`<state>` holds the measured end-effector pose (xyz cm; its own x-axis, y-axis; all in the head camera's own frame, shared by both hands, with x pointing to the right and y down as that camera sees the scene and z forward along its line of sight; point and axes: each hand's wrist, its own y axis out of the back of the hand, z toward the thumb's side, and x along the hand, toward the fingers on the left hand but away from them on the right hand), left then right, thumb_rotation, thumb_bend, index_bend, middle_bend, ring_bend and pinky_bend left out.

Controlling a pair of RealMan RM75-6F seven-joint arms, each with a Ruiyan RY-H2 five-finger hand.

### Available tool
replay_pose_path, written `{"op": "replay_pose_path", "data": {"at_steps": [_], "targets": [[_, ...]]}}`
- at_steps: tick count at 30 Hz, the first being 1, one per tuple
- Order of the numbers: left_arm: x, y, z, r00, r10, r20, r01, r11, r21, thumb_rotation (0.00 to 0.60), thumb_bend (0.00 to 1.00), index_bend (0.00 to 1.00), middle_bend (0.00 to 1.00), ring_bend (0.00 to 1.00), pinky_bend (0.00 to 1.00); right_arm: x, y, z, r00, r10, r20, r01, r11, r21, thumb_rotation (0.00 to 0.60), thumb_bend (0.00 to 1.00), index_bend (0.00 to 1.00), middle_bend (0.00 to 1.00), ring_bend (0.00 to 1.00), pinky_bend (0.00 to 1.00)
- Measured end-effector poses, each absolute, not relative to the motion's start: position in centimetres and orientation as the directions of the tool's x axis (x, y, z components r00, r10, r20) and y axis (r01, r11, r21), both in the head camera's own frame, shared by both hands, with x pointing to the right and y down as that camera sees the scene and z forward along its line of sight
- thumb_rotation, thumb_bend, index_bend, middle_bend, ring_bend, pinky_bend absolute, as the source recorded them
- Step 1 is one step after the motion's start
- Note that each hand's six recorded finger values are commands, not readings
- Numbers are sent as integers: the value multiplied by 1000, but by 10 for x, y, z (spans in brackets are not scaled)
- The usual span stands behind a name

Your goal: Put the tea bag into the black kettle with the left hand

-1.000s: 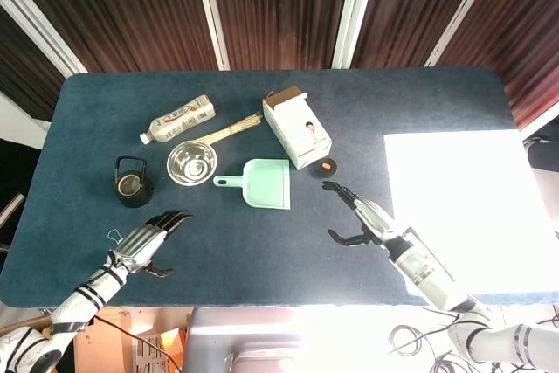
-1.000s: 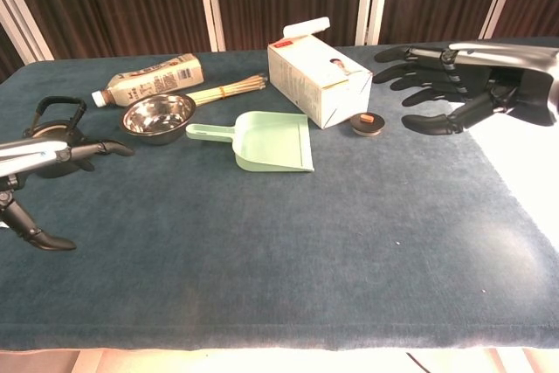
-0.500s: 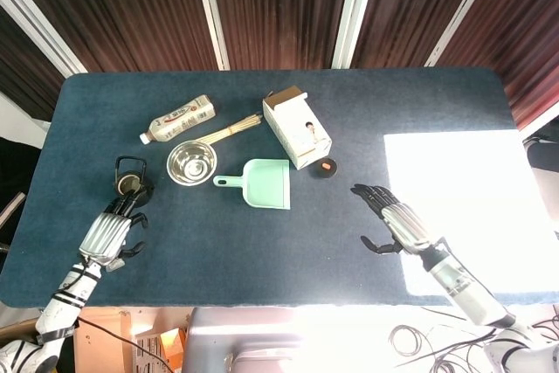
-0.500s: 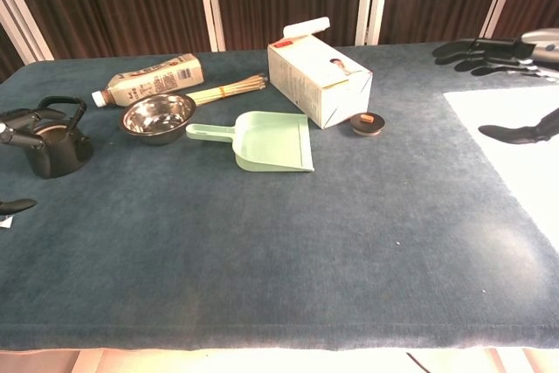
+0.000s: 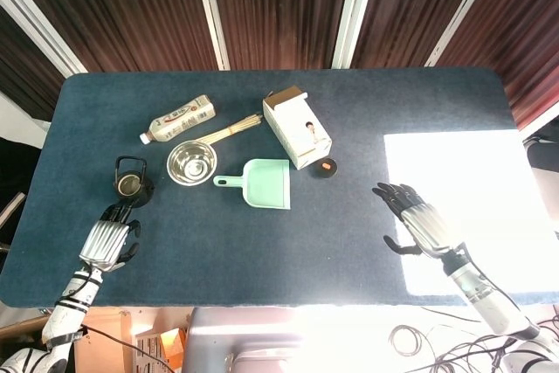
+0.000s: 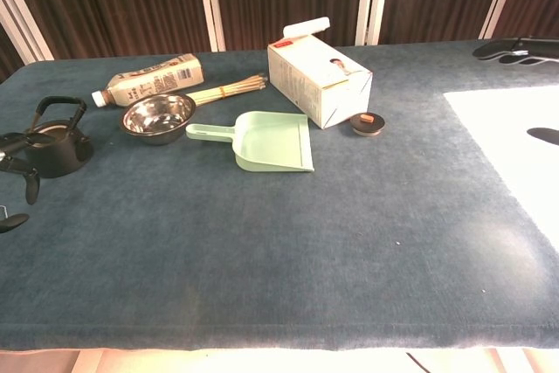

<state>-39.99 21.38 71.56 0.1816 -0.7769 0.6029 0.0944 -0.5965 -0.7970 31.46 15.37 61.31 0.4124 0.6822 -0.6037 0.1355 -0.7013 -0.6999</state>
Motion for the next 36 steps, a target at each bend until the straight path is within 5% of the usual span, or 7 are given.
{"op": "replay_pose_path", "data": {"at_steps": [36], "targets": [[-433, 224, 738, 20, -708, 706, 178, -692, -699, 600, 299, 564, 44, 0, 155, 322, 157, 618, 394, 653, -647, 123, -735, -667, 600, 331, 0, 8, 0, 0]]}}
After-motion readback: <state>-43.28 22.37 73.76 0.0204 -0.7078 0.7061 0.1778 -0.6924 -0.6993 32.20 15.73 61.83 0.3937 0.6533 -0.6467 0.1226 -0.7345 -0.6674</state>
